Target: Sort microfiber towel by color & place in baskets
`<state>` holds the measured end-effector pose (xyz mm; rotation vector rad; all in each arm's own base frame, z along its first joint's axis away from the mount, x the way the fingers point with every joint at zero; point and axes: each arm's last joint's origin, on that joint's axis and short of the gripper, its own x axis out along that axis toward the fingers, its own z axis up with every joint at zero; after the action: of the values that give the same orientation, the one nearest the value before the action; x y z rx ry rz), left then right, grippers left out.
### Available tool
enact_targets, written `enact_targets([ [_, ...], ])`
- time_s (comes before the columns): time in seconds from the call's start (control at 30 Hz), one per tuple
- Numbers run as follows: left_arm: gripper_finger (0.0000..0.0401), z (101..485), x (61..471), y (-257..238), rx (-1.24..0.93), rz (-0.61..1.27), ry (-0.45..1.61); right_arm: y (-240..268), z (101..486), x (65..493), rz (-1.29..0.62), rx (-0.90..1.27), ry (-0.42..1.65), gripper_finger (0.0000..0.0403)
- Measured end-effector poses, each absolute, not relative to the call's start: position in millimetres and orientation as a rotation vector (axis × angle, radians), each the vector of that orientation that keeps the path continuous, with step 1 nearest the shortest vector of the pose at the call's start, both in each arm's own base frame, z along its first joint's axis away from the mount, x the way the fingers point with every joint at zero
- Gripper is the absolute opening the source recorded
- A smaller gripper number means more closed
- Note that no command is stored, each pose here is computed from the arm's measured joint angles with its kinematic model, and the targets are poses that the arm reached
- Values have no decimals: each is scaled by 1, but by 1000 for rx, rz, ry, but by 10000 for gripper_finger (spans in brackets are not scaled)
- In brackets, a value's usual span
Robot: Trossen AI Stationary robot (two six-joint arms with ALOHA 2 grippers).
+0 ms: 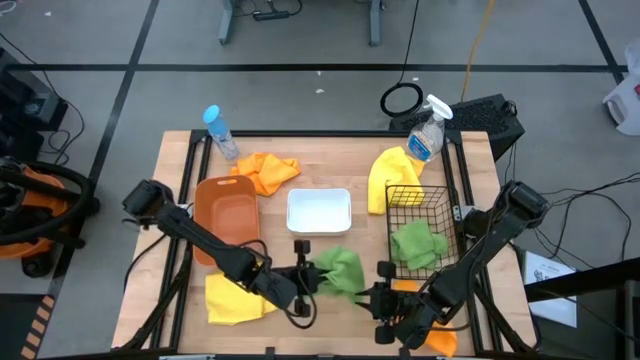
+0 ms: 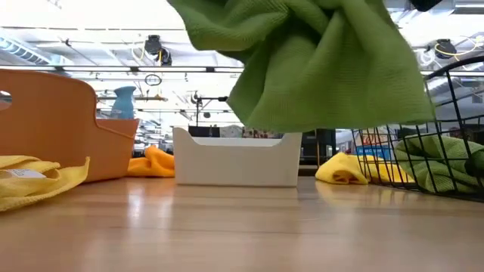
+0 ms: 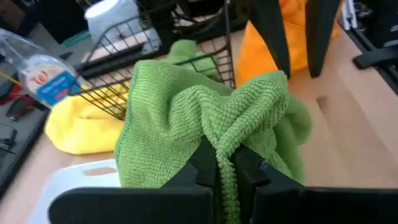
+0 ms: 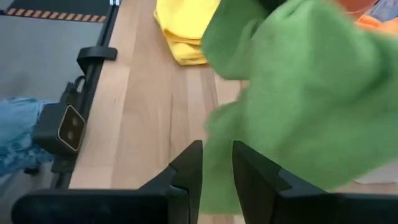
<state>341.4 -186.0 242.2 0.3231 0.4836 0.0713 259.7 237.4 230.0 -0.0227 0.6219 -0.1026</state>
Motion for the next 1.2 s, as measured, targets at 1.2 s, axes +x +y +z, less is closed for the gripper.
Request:
enact_targets([
  [1.2, 16, 278, 345, -189, 435, -78, 243, 246, 280, 251, 52, -290, 575, 116],
])
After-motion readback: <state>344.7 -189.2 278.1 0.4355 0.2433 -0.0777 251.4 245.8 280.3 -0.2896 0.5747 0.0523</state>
